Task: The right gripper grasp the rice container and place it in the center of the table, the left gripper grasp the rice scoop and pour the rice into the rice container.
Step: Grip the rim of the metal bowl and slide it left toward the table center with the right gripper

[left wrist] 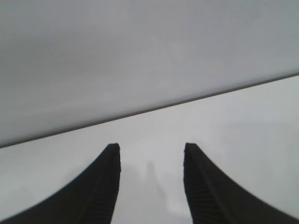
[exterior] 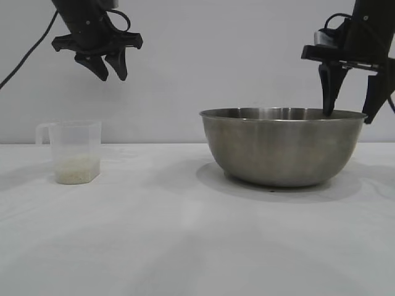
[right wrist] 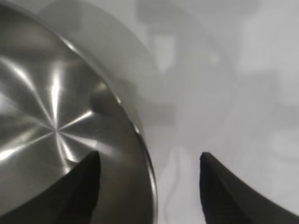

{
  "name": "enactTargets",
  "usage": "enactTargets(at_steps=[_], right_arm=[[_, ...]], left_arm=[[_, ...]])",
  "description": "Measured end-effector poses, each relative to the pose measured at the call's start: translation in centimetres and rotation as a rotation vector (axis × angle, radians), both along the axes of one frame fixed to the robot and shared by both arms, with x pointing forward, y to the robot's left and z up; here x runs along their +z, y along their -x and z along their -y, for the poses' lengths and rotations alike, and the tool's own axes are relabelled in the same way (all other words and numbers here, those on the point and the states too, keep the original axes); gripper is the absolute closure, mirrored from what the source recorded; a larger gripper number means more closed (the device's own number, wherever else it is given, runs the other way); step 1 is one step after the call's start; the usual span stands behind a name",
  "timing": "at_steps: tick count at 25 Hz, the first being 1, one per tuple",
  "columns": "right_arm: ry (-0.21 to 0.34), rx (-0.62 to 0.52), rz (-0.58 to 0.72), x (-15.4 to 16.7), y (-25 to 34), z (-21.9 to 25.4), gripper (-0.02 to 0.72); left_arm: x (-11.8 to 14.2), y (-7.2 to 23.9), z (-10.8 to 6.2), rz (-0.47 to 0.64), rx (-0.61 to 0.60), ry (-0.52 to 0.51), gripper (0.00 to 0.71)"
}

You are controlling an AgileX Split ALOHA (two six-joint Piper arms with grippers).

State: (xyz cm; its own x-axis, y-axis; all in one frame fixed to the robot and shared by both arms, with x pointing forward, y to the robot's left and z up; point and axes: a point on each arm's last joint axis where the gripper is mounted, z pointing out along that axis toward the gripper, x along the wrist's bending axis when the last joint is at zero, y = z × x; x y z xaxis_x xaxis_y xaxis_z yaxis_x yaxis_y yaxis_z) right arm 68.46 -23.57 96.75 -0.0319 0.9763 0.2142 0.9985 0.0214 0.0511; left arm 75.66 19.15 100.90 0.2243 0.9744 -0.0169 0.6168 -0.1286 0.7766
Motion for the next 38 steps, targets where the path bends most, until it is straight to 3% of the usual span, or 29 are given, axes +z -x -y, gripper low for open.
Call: enactTargets(at_steps=[5, 8, 12, 17, 24, 38], right_arm=[[0.001, 0.006, -0.026, -1.4, -0.2, 0.0, 0.267], [0.003, 0.023, -0.029, -1.7, -0.2, 0.0, 0.531], [-0.001, 0.030, -0.028, -1.6, -0.2, -0.1, 0.703], [-0.013, 0.032, -0.027, -1.6, -0.2, -0.2, 0.703], [-0.097, 0.010, -0.038, -1.5, -0.2, -1.0, 0.703], [-0.123, 0.098, -0.035, -1.5, 0.5, -4.7, 0.703]], left_arm=[[0.0, 0.0, 0.0, 0.002, 0.000, 0.000, 0.436], [0.0, 0.0, 0.0, 0.002, 0.000, 0.000, 0.436], [0.0, 0.0, 0.0, 0.002, 0.000, 0.000, 0.436], [0.0, 0.0, 0.0, 0.002, 0.000, 0.000, 0.436], [0.0, 0.0, 0.0, 0.002, 0.000, 0.000, 0.436], [0.0, 0.0, 0.0, 0.002, -0.001, 0.000, 0.436]])
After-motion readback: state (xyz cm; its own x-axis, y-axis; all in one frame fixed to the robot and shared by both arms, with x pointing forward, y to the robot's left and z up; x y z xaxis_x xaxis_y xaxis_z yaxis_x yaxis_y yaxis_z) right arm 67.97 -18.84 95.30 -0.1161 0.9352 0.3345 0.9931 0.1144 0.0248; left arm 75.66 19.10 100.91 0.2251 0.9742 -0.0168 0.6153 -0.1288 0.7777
